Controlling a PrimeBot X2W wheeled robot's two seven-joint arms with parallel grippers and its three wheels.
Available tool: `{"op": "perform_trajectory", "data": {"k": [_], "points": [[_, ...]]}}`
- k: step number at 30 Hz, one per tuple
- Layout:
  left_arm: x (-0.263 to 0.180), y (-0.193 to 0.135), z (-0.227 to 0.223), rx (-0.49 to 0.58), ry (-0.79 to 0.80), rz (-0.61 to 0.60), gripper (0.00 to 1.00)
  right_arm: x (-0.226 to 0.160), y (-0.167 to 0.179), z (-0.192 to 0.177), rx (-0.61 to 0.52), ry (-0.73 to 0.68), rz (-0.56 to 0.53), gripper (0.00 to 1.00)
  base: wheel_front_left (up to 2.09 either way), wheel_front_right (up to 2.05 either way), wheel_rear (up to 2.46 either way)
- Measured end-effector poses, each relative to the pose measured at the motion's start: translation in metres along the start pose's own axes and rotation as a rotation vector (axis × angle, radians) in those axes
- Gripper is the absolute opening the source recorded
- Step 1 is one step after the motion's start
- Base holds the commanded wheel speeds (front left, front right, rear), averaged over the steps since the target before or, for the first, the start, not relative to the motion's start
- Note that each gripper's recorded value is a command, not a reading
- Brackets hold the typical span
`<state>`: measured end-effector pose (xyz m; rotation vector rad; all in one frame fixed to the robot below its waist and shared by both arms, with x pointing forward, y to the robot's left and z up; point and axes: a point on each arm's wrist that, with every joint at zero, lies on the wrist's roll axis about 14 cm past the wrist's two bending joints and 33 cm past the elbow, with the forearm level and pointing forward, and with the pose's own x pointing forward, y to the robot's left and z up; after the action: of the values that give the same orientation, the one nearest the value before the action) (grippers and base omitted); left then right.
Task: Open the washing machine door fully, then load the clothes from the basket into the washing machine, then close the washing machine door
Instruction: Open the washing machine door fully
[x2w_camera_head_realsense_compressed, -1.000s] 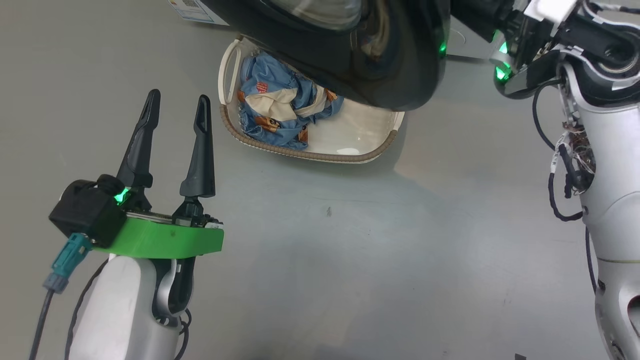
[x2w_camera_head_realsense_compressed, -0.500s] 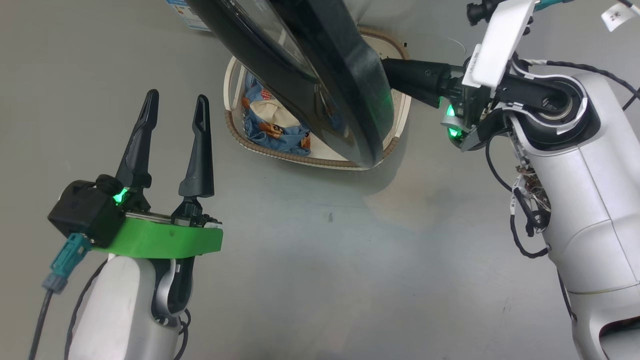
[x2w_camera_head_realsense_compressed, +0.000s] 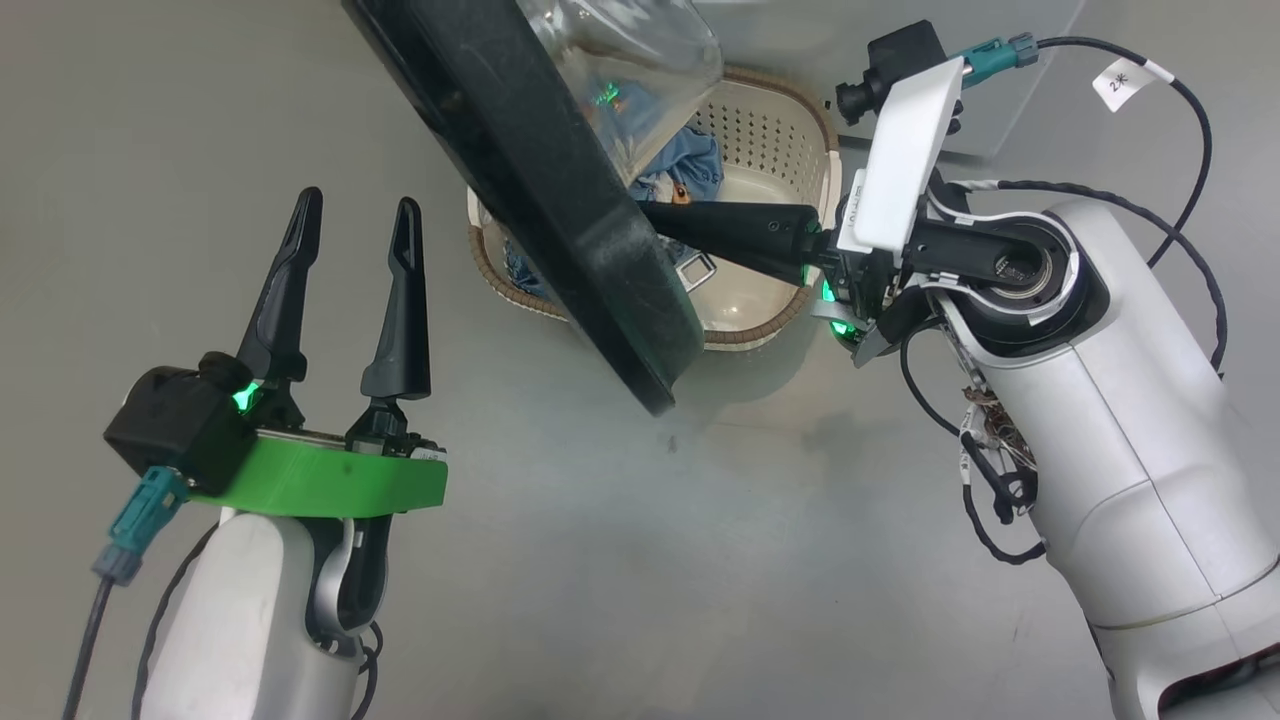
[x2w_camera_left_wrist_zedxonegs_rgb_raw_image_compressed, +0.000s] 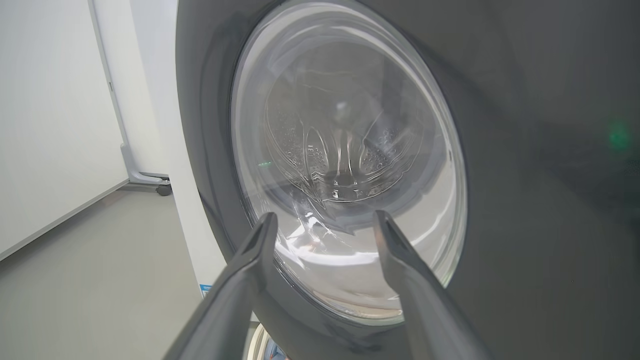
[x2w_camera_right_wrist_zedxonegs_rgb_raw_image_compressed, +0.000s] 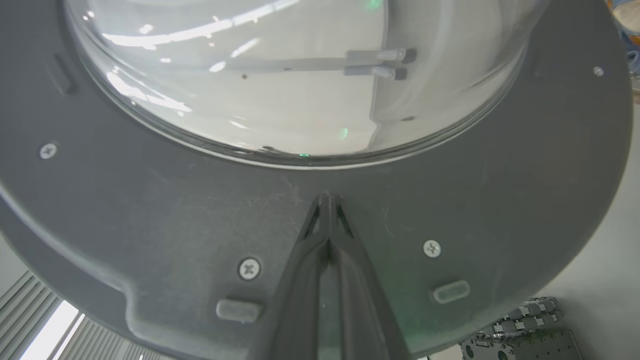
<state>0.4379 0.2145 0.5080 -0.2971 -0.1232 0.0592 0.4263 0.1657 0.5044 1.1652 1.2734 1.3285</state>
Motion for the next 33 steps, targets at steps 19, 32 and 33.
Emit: {"op": "perform_trajectory", "data": {"k": [19,32,33], "points": [[-0.010,0.010,0.006,0.011,-0.002,0.039,1.00,0.020,-0.007,-0.036,0.052,0.060,0.018,0.00,0.00,0.00,0.00],[-0.018,0.019,0.014,0.027,-0.018,0.073,1.00,0.017,0.008,-0.026,0.031,-0.041,0.045,0.00,0.00,0.00,0.00],[-0.018,0.019,0.015,0.029,-0.021,0.072,1.00,0.015,0.008,-0.023,0.030,-0.056,0.043,0.00,0.00,0.00,0.00]]}}
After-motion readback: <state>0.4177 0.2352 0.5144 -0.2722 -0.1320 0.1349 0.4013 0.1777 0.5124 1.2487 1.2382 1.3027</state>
